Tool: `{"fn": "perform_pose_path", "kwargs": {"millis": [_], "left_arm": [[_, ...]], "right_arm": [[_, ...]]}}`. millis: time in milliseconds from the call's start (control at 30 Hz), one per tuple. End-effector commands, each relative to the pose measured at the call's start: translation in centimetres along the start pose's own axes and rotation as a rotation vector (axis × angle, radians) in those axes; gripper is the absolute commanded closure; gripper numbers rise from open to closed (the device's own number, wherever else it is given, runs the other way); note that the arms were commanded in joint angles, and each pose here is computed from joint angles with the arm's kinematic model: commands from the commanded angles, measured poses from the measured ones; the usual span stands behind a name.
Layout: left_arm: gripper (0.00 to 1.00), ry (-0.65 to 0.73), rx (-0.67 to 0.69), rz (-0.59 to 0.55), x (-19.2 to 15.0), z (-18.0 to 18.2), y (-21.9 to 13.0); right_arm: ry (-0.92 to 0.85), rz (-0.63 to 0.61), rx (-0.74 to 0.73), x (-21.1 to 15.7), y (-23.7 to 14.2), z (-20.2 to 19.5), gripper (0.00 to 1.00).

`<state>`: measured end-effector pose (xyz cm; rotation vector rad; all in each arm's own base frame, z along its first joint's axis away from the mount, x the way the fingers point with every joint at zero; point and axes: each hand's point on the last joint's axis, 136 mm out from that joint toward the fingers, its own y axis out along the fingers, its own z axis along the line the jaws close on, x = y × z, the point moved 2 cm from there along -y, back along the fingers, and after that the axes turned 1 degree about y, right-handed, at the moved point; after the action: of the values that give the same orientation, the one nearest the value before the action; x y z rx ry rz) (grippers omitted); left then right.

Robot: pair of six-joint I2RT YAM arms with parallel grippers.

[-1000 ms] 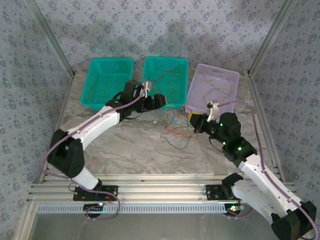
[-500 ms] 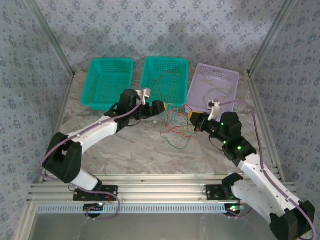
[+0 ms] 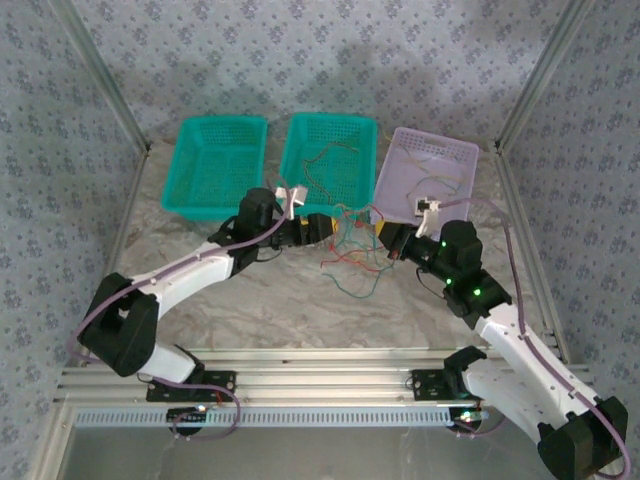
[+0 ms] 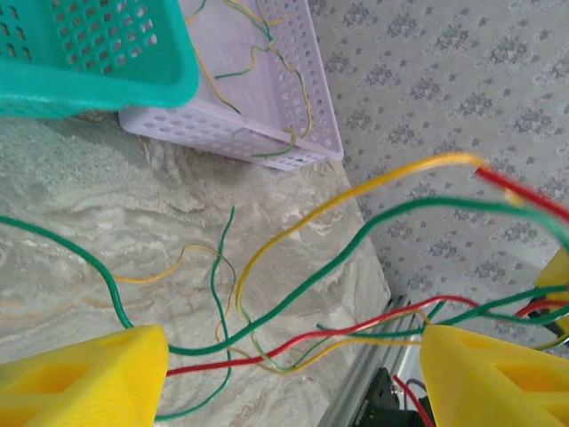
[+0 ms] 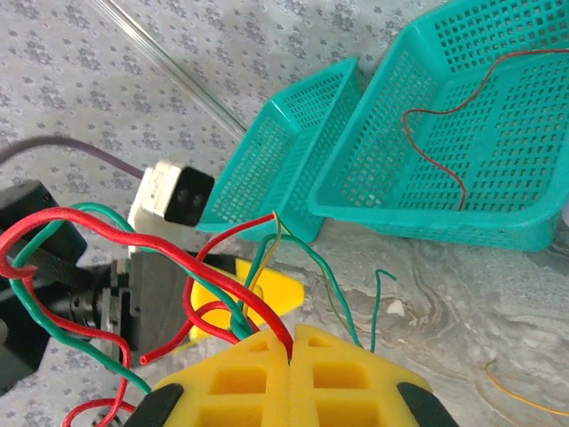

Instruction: Untangle the cables

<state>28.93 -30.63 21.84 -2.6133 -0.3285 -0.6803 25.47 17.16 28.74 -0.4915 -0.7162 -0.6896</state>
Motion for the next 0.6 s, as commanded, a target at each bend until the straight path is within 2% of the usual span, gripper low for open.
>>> {"fn": "perform_pose_path", "kwargs": {"millis": [0,567], "left_arm": [[0.25,0.067,-0.074,-0.018,0.0,-2.2,-1.2],[0.24,0.129,-0.147,-0.006,-1.7,-5.2,-1.8]], "right_arm": [[0.039,-0.031,0.07,1.8,-0.5,2.2,1.0],[0.06,-0.045,0.106,1.6,-1.3,2.7,1.0]]}}
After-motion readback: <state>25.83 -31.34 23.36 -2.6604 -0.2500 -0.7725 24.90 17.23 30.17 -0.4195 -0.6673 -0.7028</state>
